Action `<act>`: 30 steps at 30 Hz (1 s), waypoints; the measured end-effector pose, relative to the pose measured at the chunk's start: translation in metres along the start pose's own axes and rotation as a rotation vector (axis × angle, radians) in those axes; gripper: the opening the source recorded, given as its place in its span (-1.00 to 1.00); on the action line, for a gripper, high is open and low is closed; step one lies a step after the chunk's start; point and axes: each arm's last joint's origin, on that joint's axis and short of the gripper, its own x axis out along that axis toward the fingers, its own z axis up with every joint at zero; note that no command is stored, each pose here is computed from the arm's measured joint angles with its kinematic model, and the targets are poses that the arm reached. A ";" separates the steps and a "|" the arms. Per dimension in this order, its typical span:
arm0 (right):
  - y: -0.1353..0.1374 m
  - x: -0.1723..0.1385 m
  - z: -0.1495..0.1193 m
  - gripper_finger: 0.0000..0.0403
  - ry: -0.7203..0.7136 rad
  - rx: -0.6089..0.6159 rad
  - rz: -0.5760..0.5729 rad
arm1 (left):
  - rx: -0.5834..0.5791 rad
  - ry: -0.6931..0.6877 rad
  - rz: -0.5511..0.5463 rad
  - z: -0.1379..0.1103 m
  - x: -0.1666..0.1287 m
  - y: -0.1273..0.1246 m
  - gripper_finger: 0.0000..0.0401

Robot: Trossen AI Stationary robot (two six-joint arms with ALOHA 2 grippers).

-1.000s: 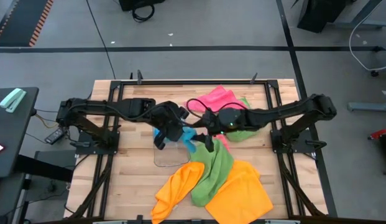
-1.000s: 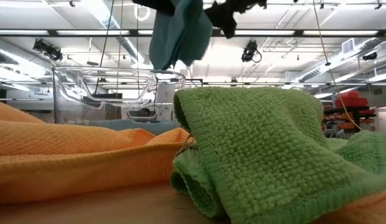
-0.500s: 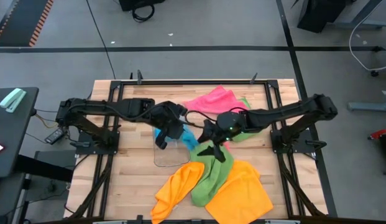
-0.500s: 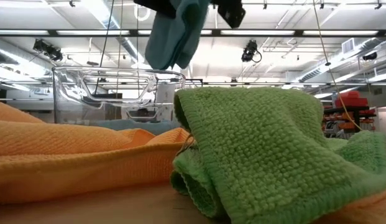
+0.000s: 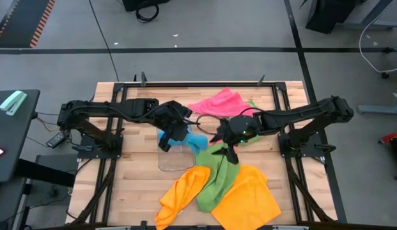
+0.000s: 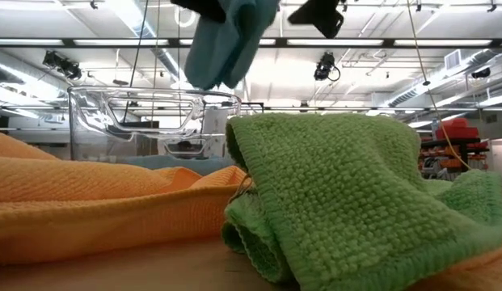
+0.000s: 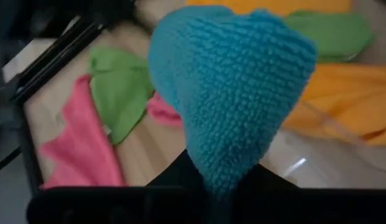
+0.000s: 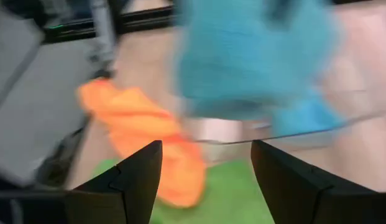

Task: Fold microfiber towels
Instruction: Put the blue towel into the transparent bin

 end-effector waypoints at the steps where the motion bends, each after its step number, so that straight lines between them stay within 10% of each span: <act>1: -0.004 -0.003 0.000 0.26 0.002 -0.001 -0.043 | 0.001 -0.021 -0.005 0.002 -0.002 -0.001 -0.83; 9: -0.025 -0.005 0.011 0.26 -0.123 0.021 -0.315 | -0.131 -0.071 -0.050 0.001 -0.005 0.002 -0.86; 17: -0.007 0.011 0.011 0.26 -0.137 0.009 -0.140 | -0.330 -0.065 -0.127 -0.006 -0.004 0.006 -0.72; 30: 0.014 0.010 0.022 0.26 -0.281 -0.068 -0.070 | -0.338 -0.245 -0.231 -0.006 -0.008 0.019 -0.80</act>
